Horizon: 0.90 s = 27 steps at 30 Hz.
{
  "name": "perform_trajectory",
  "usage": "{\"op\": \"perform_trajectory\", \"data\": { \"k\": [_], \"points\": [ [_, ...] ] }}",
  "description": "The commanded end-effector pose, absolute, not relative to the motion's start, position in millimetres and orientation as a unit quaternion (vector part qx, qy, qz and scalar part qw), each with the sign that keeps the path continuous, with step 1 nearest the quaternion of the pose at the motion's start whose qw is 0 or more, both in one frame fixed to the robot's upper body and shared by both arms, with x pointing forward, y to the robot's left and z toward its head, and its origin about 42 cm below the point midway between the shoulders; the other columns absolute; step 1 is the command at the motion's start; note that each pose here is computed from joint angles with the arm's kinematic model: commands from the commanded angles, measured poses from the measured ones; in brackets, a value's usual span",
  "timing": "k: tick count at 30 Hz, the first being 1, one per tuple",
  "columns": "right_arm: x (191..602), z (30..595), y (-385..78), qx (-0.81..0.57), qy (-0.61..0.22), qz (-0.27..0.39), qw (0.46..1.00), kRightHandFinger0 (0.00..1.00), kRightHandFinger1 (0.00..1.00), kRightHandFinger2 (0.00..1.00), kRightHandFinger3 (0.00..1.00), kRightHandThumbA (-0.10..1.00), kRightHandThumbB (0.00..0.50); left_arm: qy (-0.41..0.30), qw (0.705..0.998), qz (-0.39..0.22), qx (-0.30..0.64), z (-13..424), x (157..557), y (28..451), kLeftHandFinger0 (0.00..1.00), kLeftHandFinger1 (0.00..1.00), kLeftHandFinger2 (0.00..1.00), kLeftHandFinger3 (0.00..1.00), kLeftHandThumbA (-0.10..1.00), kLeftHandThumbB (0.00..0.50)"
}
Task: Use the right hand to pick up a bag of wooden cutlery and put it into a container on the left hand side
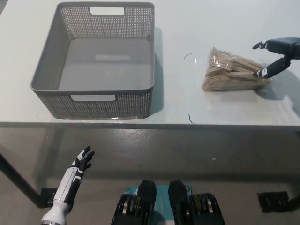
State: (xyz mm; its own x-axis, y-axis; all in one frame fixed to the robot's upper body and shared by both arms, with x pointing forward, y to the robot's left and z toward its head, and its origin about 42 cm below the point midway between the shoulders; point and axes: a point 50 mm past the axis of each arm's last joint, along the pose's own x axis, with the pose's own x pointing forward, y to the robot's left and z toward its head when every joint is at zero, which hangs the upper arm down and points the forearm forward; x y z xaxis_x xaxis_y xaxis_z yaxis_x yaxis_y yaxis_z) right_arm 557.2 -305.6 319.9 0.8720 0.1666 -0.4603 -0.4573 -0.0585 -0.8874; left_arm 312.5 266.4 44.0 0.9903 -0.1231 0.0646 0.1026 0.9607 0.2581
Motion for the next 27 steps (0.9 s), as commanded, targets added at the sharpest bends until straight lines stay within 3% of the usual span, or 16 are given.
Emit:
{"op": "perform_trajectory", "data": {
  "k": [1, 10, 27],
  "points": [
    [562, 341, -304, -0.702, 0.074, 0.210, 0.677, 1.00, 1.00, 1.00, 1.00, 0.69, 0.500, -0.071, 0.984, -0.070, 0.145, 60, 326, 271, 1.00, 1.00, 0.95, 1.00, 1.00, 0.236],
    [563, 333, -304, -0.692, 0.081, 0.215, 0.685, 1.00, 1.00, 1.00, 1.00, 0.66, 0.500, -0.076, 0.982, -0.074, 0.154, 63, 330, 271, 1.00, 1.00, 0.93, 1.00, 1.00, 0.263],
    [564, 309, -302, -0.672, 0.104, 0.228, 0.697, 1.00, 1.00, 1.00, 1.00, 0.65, 0.500, -0.088, 0.977, -0.091, 0.170, 67, 333, 272, 1.00, 1.00, 0.93, 1.00, 1.00, 0.270]
  ]
}}
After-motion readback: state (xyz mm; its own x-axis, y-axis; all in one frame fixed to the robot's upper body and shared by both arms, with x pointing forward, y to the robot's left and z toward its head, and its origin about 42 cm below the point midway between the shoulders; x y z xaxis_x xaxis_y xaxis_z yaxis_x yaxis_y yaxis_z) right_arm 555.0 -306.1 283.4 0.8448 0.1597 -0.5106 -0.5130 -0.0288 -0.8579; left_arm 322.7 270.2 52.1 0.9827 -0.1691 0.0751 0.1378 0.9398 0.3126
